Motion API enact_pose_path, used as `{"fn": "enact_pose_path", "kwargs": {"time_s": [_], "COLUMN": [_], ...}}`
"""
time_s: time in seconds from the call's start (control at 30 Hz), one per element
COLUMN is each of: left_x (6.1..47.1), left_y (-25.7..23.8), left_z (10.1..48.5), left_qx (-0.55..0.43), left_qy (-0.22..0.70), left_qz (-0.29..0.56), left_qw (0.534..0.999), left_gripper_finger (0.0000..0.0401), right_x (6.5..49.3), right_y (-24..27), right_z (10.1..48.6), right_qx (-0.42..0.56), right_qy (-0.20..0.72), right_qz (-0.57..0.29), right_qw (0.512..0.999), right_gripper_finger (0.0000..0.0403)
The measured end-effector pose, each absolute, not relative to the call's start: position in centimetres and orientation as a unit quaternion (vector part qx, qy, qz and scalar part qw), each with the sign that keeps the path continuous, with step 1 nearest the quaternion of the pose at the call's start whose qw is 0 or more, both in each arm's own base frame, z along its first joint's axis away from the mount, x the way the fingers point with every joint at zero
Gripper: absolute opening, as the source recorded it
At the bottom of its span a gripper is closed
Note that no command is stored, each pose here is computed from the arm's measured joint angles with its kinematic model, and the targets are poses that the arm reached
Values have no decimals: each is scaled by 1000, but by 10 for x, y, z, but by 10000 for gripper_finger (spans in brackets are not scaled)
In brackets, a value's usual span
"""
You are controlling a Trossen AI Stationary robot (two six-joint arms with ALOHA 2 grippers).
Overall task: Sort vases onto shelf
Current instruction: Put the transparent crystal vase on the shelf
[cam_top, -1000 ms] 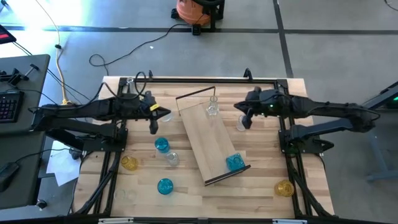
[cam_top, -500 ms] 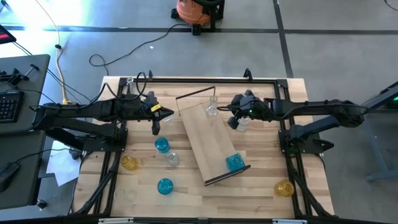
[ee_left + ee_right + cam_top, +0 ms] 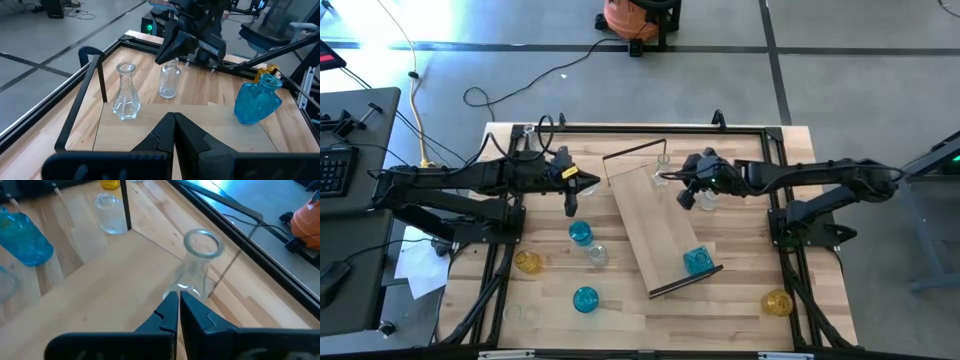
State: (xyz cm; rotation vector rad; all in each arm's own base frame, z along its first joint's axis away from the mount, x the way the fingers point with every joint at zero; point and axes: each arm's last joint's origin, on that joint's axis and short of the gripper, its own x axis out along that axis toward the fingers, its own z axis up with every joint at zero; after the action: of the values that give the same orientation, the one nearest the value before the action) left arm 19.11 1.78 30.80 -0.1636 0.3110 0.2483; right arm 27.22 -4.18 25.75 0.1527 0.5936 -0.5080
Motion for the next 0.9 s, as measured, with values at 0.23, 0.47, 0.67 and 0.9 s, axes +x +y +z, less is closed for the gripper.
{"fn": "enact_pose_path", "kwargs": {"time_s": [0.23, 0.47, 0.67, 0.9], "left_x": [191, 191, 191, 191], "left_y": [18, 18, 18, 18], "left_z": [308, 308, 308, 308], "left_qx": [-81, -83, -82, -79], "left_qy": [152, 153, 153, 153], "left_qz": [123, 118, 118, 117], "left_qw": [977, 978, 978, 978], "left_gripper_finger": [3, 3, 3, 3], "right_x": [283, 283, 282, 282], "right_y": [-45, -57, -64, -68], "right_z": [250, 249, 250, 250], "right_qx": [79, 88, 91, 96], "right_qy": [277, 270, 265, 266], "right_qz": [-250, -272, -283, -278], "right_qw": [924, 919, 917, 918], "right_gripper_finger": [0, 0, 0, 0]}}
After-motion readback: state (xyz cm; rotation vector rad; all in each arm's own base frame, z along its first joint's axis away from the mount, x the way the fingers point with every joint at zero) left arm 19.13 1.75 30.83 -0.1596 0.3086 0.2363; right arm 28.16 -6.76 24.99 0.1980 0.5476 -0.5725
